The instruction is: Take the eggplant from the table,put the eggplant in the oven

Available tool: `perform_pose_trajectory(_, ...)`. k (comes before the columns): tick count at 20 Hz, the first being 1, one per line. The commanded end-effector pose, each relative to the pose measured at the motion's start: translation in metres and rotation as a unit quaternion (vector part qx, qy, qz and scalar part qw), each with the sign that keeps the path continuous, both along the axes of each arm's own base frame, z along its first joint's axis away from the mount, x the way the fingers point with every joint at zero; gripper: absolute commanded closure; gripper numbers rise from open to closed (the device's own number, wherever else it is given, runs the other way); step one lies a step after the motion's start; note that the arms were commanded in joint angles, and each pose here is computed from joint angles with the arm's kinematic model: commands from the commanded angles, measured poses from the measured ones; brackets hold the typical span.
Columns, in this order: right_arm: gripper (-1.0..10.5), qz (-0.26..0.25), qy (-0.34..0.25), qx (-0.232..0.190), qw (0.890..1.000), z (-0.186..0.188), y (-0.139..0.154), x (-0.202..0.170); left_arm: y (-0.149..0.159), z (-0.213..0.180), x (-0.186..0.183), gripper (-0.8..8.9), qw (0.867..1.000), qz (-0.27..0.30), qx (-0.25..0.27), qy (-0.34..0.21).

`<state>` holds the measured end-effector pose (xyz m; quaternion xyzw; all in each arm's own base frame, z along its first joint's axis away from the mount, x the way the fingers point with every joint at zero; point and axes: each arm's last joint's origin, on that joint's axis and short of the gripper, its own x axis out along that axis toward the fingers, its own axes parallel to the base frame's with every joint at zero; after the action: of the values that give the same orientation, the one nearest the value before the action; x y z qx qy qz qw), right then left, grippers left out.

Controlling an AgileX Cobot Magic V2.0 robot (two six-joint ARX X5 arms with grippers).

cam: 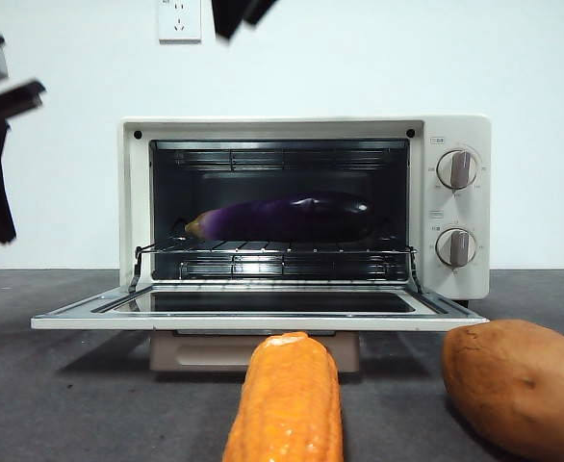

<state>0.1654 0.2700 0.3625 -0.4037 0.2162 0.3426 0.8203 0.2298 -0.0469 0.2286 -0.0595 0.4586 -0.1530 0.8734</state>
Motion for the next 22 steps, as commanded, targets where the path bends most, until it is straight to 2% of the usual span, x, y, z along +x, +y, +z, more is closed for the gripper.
perform_pose_trajectory(1, 7.4, 0.005, 0.016, 0.047, 0.999, 0.02, -0.012, -0.02, -0.003, -0.014, 0.01, 8.08, 0.999, -0.031, -0.005, 0.026)
perform_pose_trajectory(8, 9.1, 0.008, 0.002, 0.137, 0.991, 0.067, -0.07, -0.058, -0.006, -0.057, 0.026, 8.08, 0.992, -0.052, -0.008, 0.115)
perform_pose_trajectory(9, 9.4, 0.008, 0.0, 0.145, 0.989, 0.071, -0.077, -0.062, -0.007, -0.061, 0.027, 8.08, 0.99, -0.059, -0.017, 0.124)
perform_pose_trajectory(16, 9.4, 0.009, -0.021, 0.192, 0.981, 0.092, -0.118, -0.081, -0.01, -0.08, 0.034, 8.08, 0.975, -0.123, -0.104, 0.151)
perform_pose_trajectory(19, 9.4, 0.004, -0.021, 0.211, 0.977, 0.096, -0.13, -0.087, -0.006, -0.087, 0.036, 8.08, 0.968, -0.135, -0.136, 0.16)
perform_pose_trajectory(22, 9.4, -0.001, -0.018, 0.218, 0.976, 0.098, -0.141, -0.092, 0.001, -0.091, 0.04, 8.08, 0.958, -0.144, -0.191, 0.16)
